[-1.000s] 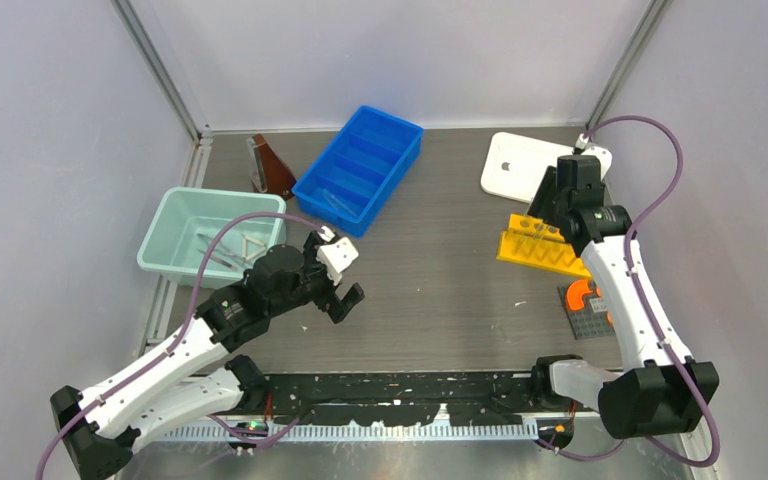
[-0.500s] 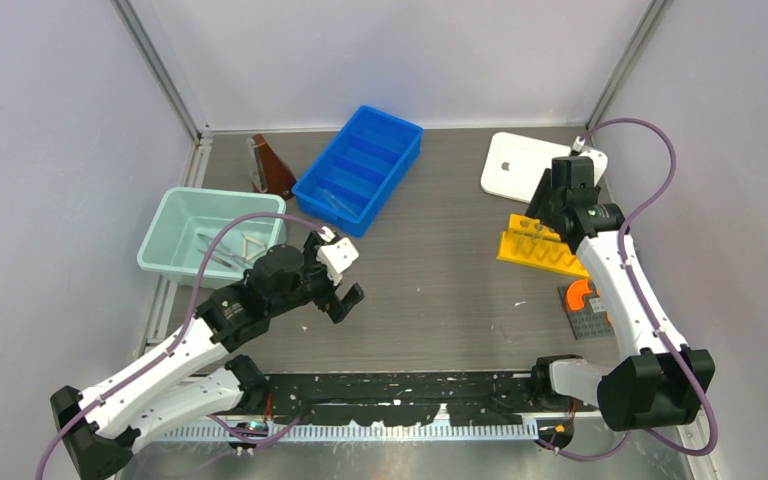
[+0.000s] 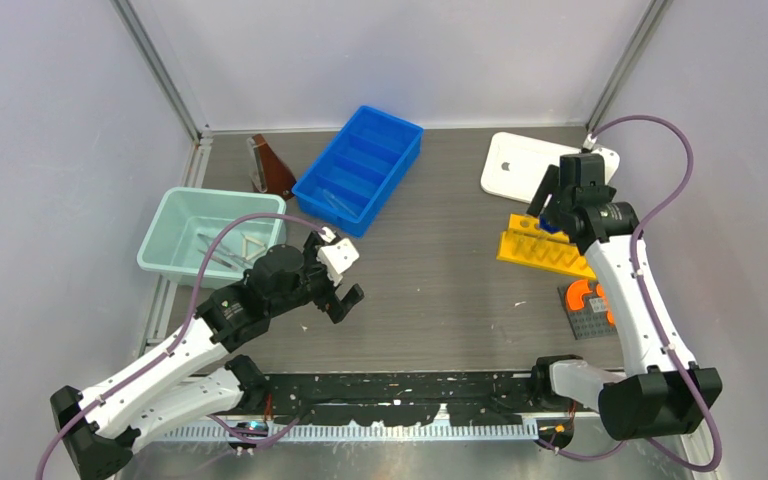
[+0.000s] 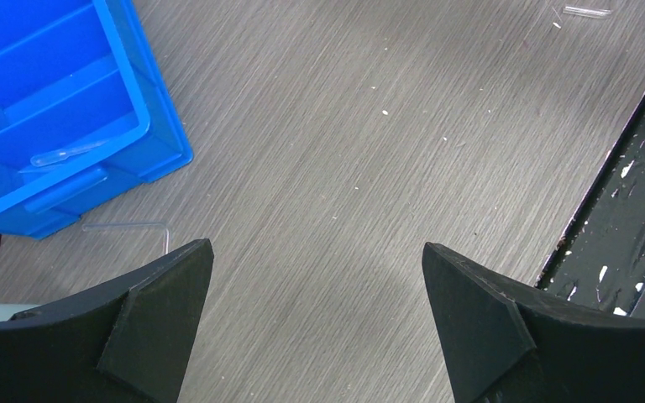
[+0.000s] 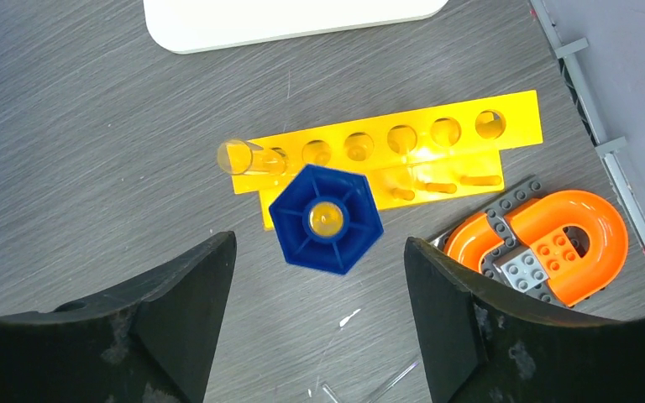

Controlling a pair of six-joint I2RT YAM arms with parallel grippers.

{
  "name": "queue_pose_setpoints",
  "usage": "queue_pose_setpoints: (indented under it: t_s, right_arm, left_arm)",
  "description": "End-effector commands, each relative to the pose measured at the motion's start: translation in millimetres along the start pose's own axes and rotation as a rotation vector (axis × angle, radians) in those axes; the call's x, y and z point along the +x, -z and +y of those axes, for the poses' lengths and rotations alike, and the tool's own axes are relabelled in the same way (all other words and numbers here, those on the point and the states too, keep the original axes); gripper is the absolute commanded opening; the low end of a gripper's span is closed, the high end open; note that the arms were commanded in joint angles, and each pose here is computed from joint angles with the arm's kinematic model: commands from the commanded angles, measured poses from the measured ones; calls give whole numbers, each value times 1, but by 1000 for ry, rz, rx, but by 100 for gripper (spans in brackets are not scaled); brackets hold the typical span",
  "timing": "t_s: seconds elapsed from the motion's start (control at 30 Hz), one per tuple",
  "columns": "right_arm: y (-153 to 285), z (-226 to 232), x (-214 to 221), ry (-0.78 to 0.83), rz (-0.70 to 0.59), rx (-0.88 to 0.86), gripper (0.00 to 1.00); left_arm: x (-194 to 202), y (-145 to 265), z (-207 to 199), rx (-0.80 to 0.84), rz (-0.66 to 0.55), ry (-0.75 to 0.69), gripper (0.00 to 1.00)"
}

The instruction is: Organize the chemistry lab equipment

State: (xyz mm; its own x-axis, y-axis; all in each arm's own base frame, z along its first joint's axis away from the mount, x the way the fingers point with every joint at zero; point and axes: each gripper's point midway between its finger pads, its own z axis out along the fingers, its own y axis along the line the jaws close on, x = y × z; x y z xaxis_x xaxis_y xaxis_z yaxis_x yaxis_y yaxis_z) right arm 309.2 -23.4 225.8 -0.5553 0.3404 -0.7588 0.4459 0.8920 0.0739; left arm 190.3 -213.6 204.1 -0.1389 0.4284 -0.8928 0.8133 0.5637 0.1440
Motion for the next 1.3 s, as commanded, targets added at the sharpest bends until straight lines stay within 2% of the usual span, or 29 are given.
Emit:
queue_pose_setpoints:
  t_s: [0.0,0.23,0.33,0.43,0.57,0.67,0.73,0.83,1.03,1.27]
  right_arm:
    - [24,1,-18,-33,-40,-31,80]
    - [60,16,-28,-50,-40,-167,77]
    - [83,35,-33,-68,-54,-304,75]
    - [105,58,-38,-78,-68,-444,73]
    - [126,81,-37,-81,-59,-584,72]
    - [130,93,-29,-68,-44,-642,72]
    - [130,97,-22,-53,-34,-659,72]
    - [133,103,-14,-37,-18,-695,72]
    - [139,103,-4,-23,-17,-735,72]
    - [147,99,-2,-18,-38,-750,72]
  left_arm:
    - [-2,2,0,0,-11,-27,100]
    - [4,13,10,-45,53,-50,100]
    - [0,22,31,-164,90,-21,100]
    - [-1,22,52,-304,88,41,100]
    - [0,16,66,-396,99,125,100]
    - [1,10,86,-511,120,244,100]
    - [3,1,96,-551,135,315,94]
    - [8,-14,113,-613,146,419,79]
    - [26,-36,144,-748,186,521,55]
    - [58,-72,158,-749,249,566,53]
